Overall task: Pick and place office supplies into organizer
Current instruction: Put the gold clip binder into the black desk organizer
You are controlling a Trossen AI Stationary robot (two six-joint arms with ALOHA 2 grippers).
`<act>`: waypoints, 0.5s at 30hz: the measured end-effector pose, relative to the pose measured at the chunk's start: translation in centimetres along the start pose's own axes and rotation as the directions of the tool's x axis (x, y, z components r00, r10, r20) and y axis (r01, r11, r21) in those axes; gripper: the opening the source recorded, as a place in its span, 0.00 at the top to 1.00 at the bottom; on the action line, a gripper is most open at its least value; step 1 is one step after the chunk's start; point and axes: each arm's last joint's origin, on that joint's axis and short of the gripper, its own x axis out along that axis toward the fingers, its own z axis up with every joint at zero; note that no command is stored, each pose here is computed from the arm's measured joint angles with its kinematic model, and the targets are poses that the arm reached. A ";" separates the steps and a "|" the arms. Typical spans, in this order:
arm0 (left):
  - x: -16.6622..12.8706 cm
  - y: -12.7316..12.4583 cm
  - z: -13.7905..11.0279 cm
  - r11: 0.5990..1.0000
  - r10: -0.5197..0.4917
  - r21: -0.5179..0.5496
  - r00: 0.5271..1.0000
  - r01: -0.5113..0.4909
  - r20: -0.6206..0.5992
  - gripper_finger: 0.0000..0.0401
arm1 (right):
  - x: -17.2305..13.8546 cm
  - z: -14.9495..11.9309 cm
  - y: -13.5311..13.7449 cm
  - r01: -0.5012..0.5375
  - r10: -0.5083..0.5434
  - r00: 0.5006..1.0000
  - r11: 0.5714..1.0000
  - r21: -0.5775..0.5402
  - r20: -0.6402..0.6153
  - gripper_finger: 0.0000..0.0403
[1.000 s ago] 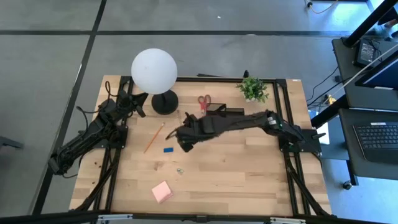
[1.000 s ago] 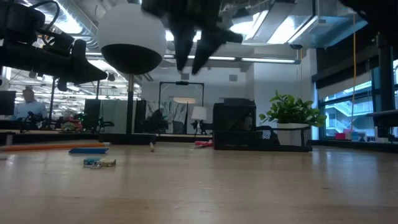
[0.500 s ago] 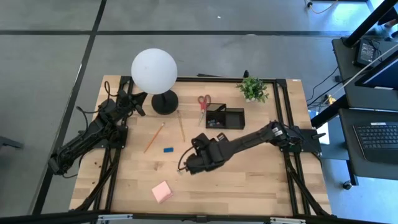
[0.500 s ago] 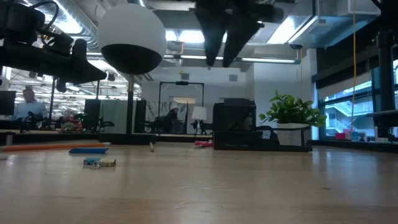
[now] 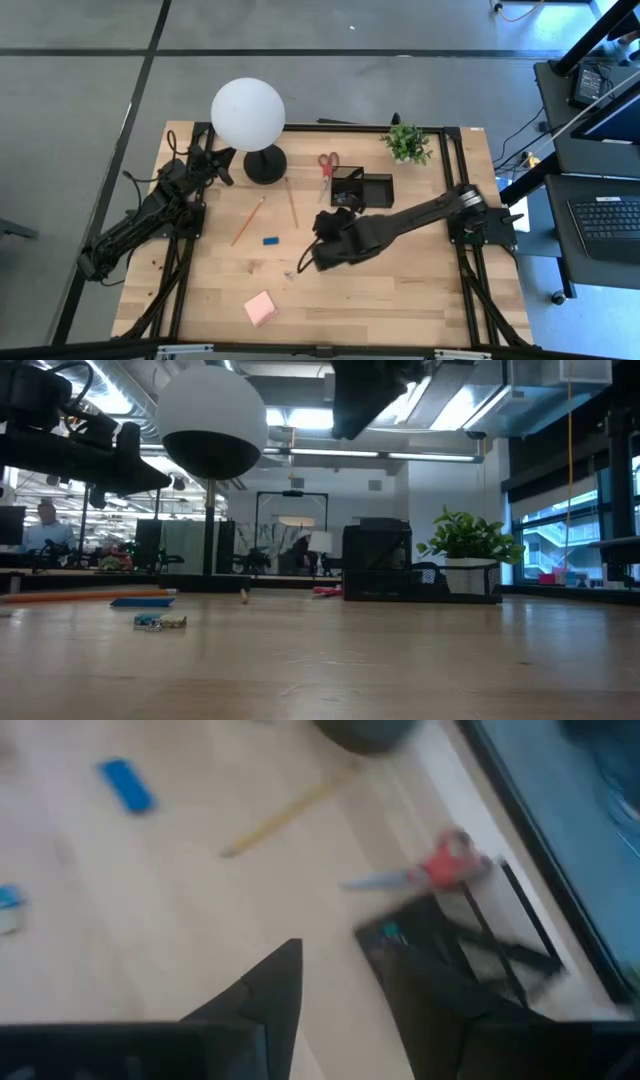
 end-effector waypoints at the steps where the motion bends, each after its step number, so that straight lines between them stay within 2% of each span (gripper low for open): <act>1: 0.0 0.0 0.0 1.000 0.007 -0.010 1.000 -0.007 0.003 0.92 | -0.2 0.1 -0.6 -0.044 0.045 0.999 0.999 -0.028 0.020 0.64; 4: 0.0 0.1 0.1 0.999 0.027 -0.038 1.000 -0.026 0.013 0.92 | -0.6 -0.2 -2.4 -0.178 0.185 0.979 0.980 -0.092 0.084 0.64; 9: 0.0 0.1 0.1 0.998 0.033 -0.046 0.999 -0.032 0.019 0.92 | -0.5 -3.1 -5.6 -0.221 0.246 0.954 0.963 -0.153 0.169 0.64; 15: 0.0 0.1 0.1 0.998 0.039 -0.046 0.999 -0.037 0.022 0.92 | -0.7 -7.5 -9.2 -0.348 0.385 0.861 0.922 -0.169 0.332 0.64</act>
